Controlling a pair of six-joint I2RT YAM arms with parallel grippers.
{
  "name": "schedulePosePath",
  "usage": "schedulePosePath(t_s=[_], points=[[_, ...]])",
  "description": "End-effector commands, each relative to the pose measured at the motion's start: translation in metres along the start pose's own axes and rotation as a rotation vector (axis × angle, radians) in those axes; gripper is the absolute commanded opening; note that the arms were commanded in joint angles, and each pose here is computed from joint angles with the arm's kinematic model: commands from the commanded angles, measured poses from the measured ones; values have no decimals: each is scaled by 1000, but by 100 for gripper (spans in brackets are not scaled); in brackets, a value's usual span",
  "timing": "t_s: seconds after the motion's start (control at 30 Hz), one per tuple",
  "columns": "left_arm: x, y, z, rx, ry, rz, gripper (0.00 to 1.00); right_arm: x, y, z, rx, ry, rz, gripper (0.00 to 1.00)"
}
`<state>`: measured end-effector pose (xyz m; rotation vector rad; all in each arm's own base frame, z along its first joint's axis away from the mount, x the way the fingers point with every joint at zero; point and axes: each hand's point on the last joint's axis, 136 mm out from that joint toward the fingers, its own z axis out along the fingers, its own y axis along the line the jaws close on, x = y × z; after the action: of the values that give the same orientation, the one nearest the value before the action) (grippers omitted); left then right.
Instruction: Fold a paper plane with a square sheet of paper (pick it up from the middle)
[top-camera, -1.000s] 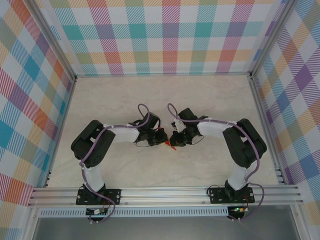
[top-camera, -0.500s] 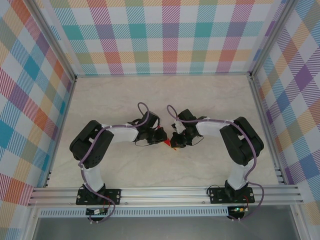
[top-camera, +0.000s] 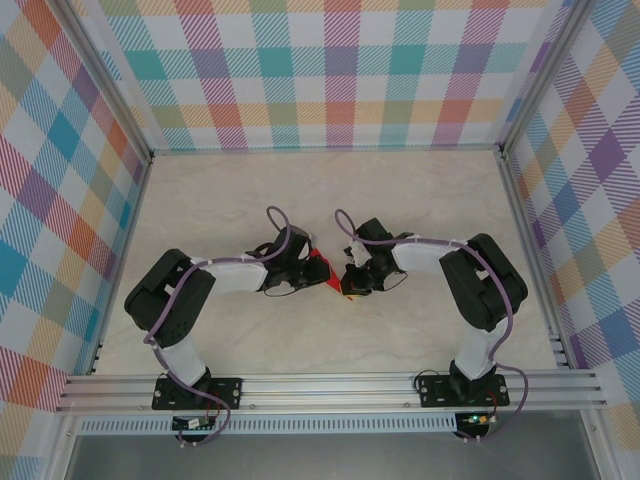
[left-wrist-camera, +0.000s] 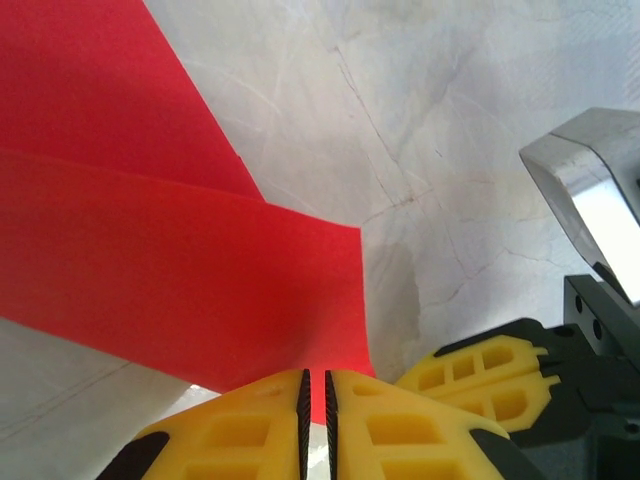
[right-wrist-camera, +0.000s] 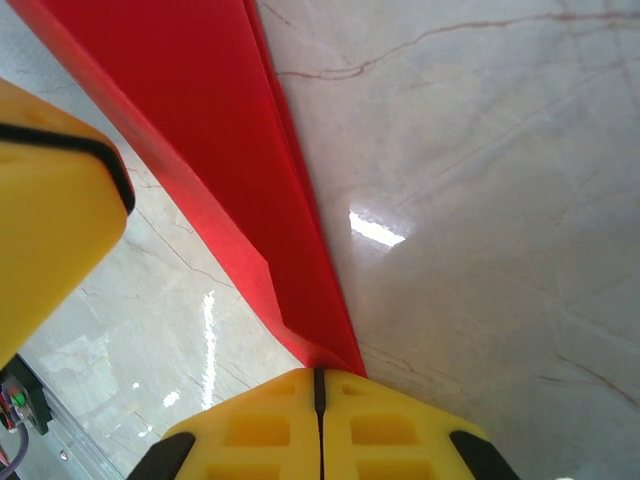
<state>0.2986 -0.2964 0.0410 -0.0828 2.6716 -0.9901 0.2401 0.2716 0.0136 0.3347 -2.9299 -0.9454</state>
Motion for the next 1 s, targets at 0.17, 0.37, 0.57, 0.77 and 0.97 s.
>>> schedulePosePath(t_s=[0.17,0.37,0.57,0.77,0.97], points=[[-12,16,5,-110,-48,34,14,29,-47,20,151,93,94,6],[-17,33,6,-180,-57,38,14,34,-52,21,171,107,104,6],[-18,51,10,-235,-43,15,13,41,-57,19,191,113,109,6],[-23,61,8,-271,-47,4,12,45,-60,18,201,122,112,6],[-32,68,1,-295,-55,11,12,47,-62,19,210,126,113,6]])
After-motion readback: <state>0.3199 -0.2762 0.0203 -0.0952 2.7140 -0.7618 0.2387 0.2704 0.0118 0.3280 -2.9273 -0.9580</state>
